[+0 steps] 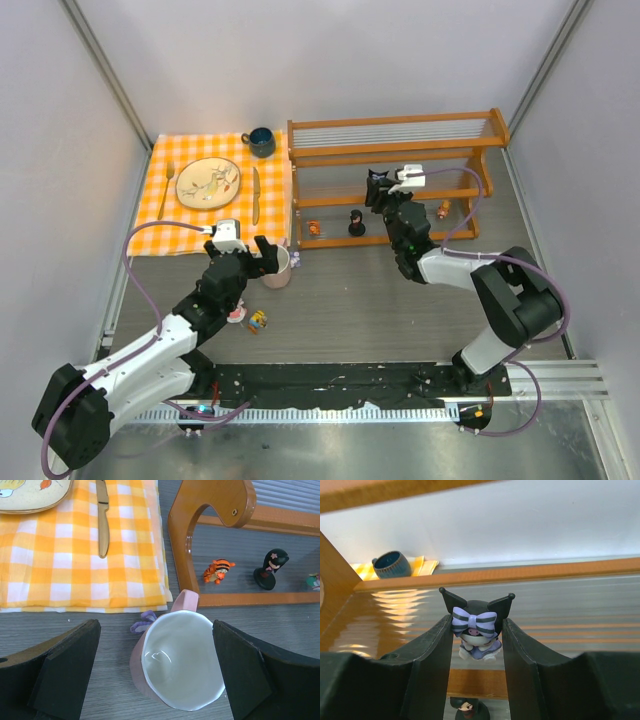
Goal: Place and organize the plastic toys onto the shelf
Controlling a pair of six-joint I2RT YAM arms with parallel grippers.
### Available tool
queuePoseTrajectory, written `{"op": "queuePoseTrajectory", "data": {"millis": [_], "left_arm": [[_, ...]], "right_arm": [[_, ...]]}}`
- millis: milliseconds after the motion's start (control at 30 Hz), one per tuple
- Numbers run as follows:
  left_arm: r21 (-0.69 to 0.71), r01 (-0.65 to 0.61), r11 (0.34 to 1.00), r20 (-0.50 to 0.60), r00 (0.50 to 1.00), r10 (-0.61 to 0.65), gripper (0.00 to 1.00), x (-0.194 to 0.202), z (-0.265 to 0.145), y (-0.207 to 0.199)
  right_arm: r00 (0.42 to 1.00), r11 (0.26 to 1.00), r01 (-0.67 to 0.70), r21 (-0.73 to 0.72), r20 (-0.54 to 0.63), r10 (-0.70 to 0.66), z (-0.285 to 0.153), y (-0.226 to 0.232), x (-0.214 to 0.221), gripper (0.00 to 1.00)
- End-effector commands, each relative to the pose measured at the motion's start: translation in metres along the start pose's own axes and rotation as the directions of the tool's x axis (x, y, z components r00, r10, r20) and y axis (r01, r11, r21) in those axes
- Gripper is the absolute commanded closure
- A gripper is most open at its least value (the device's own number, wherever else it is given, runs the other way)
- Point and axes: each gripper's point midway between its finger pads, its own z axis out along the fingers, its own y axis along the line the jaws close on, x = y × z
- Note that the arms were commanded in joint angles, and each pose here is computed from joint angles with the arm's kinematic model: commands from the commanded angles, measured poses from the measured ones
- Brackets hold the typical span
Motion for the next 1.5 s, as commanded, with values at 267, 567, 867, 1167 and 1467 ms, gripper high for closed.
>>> {"op": "queuePoseTrajectory", "data": {"millis": [267, 567, 867, 1167, 1467], "left_arm": [[0.018, 0.03, 0.999, 0.062, 0.998, -0.031, 0.0, -0.019, 0.002, -0.007], [0.015, 0.03, 0.999, 0.062, 0.998, -0.031, 0.0, -0.019, 0.003, -0.007], [0.016, 0.029, 0.999, 0.062, 0.998, -0.03, 0.0, -0.019, 0.003, -0.007], [0.017, 0.028, 0.999, 0.059, 0.998, -0.029, 0.0, -0.019, 0.004, -0.008], [0.018, 0.029, 0.999, 0.059, 0.998, -0.03, 0.0, -0.019, 0.004, -0.008]], "right_arm": [[0.994, 0.999, -0.045, -0.006, 0.104, 0.045, 0.015, 0.007, -0.022, 0.99], [0.996, 0.999, -0.041, -0.028, 0.083, 0.043, 0.013, 0.01, -0.014, 0.91], [0.997, 0.999, -0.03, -0.039, 0.074, 0.032, 0.01, 0.011, -0.011, 0.66], [0.997, 0.999, -0.025, -0.042, 0.067, 0.028, 0.009, 0.01, -0.009, 0.5], [0.997, 0.999, -0.017, -0.03, 0.069, 0.019, 0.005, 0.007, -0.011, 0.43]]}}
